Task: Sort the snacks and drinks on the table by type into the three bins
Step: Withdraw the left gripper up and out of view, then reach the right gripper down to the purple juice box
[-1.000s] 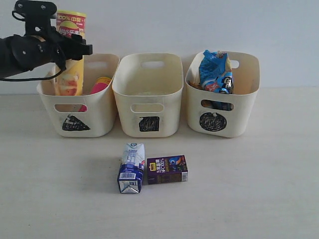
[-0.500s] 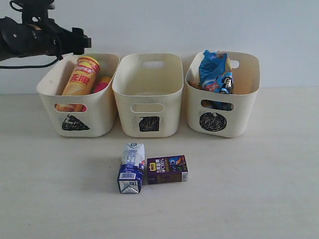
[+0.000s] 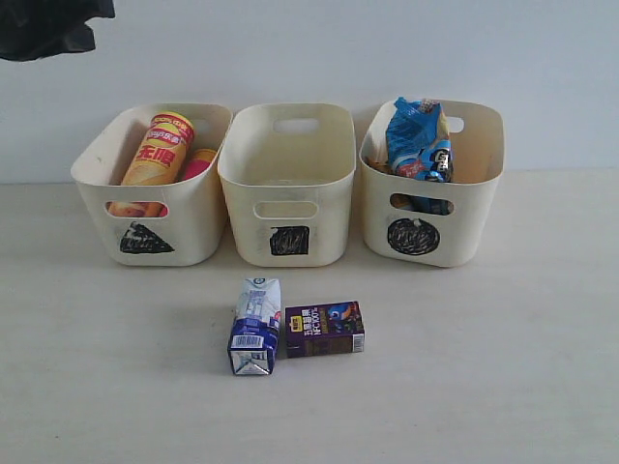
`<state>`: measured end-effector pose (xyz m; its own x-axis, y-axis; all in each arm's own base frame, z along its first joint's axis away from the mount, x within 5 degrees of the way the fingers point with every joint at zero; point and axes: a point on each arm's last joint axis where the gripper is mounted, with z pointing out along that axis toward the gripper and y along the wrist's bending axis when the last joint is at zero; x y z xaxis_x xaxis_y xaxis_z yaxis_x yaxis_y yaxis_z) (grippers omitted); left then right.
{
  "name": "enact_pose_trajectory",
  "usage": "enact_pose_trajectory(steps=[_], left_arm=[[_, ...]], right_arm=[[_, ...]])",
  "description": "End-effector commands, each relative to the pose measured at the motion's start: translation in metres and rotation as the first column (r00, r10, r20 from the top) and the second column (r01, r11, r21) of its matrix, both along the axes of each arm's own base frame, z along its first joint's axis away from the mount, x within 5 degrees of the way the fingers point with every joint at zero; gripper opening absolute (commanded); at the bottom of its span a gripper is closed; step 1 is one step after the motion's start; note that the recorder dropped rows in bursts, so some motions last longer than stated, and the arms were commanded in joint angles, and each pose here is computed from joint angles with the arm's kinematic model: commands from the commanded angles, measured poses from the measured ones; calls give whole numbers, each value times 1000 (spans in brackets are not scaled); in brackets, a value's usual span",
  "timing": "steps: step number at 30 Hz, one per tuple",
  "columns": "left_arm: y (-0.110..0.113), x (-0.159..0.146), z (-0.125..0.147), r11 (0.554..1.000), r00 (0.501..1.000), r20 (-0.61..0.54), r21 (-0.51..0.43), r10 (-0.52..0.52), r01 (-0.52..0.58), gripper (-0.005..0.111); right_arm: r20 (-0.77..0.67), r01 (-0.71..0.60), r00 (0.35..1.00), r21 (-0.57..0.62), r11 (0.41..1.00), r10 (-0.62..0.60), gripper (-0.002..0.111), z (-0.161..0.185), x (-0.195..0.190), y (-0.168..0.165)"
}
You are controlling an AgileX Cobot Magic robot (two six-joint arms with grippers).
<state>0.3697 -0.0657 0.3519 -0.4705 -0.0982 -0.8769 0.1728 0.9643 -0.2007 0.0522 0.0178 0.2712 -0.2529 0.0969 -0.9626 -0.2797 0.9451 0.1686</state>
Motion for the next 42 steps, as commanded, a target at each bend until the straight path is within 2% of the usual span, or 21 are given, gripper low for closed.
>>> enact_pose_trajectory(steps=[1, 13, 17, 18, 20, 26, 29, 33, 35, 38, 42], left_arm=[[9, -41, 7, 999, 1000, 9, -34, 21, -21, 4], [32, -147, 18, 994, 984, 155, -78, 85, -74, 4], [40, -204, 18, 986, 957, 262, -145, 121, -85, 4], [41, -211, 17, 985, 952, 280, -148, 125, -86, 4], [45, -244, 12, 981, 927, 348, -178, 138, -79, 4], [51, -294, -12, 979, 884, 446, -197, 143, -59, 4], [52, -308, -31, 979, 881, 453, -197, 137, -51, 4], [51, -311, -56, 981, 899, 419, -187, 129, -54, 4], [51, -310, -67, 982, 909, 397, -181, 127, -58, 4], [51, -307, -86, 983, 932, 341, -170, 122, -66, 4], [50, -305, -100, 984, 946, 301, -162, 119, -72, 4]], right_arm=[[-5, -2, 1000, -4, 1000, 2, 1, -2, 1, 0], [-5, -2, 1000, -4, 1000, 2, 1, -2, 1, 0], [-5, -2, 1000, -4, 1000, 2, 1, -2, 1, 0], [-5, -2, 1000, -4, 1000, 2, 1, -2, 1, 0], [-5, -2, 1000, -4, 1000, 2, 1, -2, 1, 0], [-6, -3, 1000, -2, 1000, 3, 1, -2, 1, 0], [-20, -13, 1000, 38, 999, 13, 1, -2, 1, 2], [-89, -44, 995, 65, 997, 49, 1, -3, 8, 9], [-135, -81, 987, 49, 996, 87, 1, 1, 15, 15], [-207, -185, 963, -41, 982, 173, 1, 16, 35, 28], [-297, -249, 932, -111, 962, 207, 1, 35, 61, 39]])
